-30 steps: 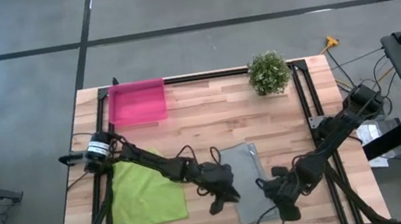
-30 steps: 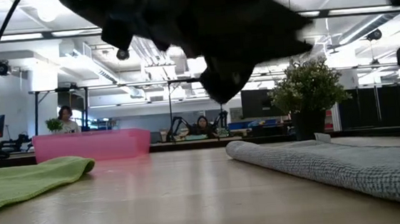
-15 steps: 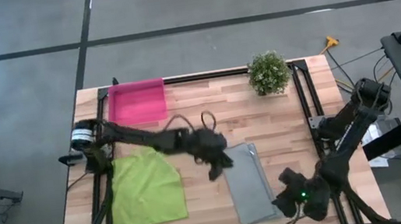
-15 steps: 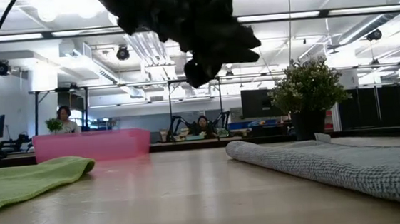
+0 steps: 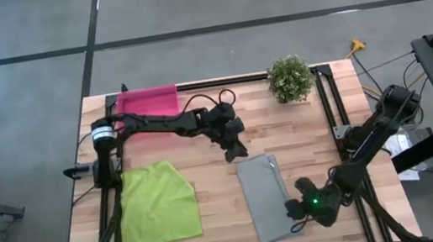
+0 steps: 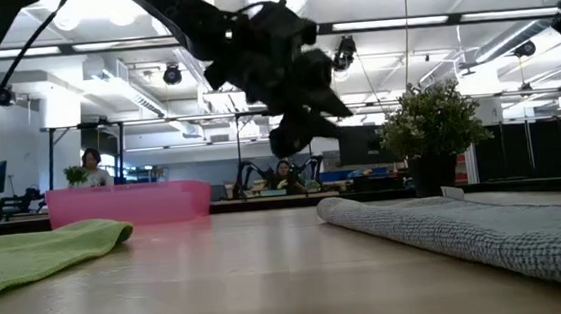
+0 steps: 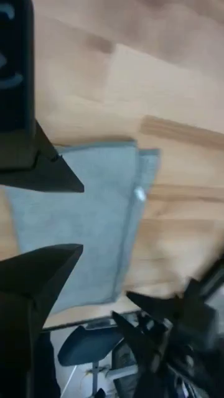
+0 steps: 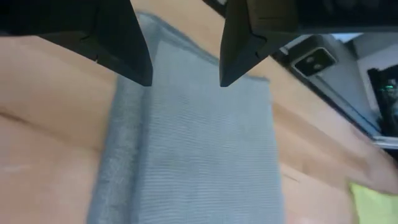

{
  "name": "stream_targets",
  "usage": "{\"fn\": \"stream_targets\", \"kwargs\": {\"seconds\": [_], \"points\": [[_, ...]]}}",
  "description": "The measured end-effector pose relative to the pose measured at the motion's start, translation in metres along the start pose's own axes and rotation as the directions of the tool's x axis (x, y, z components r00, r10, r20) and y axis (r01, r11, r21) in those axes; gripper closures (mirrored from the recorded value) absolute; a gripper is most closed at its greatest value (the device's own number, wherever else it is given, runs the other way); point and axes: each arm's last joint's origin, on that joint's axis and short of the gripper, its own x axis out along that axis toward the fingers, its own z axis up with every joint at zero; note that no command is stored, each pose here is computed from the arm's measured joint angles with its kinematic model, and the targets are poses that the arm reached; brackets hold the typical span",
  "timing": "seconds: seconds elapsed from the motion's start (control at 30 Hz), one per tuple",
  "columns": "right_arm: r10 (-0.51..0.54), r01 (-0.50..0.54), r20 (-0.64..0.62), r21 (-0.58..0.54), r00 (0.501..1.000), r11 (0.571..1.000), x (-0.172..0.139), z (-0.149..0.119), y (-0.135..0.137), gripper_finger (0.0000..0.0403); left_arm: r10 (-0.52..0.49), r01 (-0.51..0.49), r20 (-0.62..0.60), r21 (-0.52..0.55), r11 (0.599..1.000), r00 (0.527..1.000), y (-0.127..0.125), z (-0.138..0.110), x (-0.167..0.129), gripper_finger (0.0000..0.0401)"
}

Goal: Roll microfiber towels into tight, uniform cylinder then place into a basket
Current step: Roll the blue microfiber cloth

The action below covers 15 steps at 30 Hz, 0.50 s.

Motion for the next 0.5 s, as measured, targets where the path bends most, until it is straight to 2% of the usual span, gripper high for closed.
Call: {"fn": "stream_targets", "kwargs": {"seconds": [0.1,0.23,0.5], "points": [[-0.032,0.033,-0.022,0.015,0.999,0.999,0.006,0.001,-0.001,0.0222,-0.009,0.008,-0.023,-0.014,1.0,1.0,0.003,-0.005,0.002,0.0245],[-0.044,0.045,-0.028,0.015,0.999,0.999,0.013,0.0,-0.004,0.0217,-0.069,0.068,-0.041,-0.006,0.998,0.997,-0.004,-0.006,0.004,0.0226],[-0.052,0.052,0.009,0.008,0.999,0.999,0.028,0.0,-0.008,0.0217,-0.108,0.108,-0.052,-0.007,0.994,0.993,-0.018,-0.007,0.005,0.0223]]}}
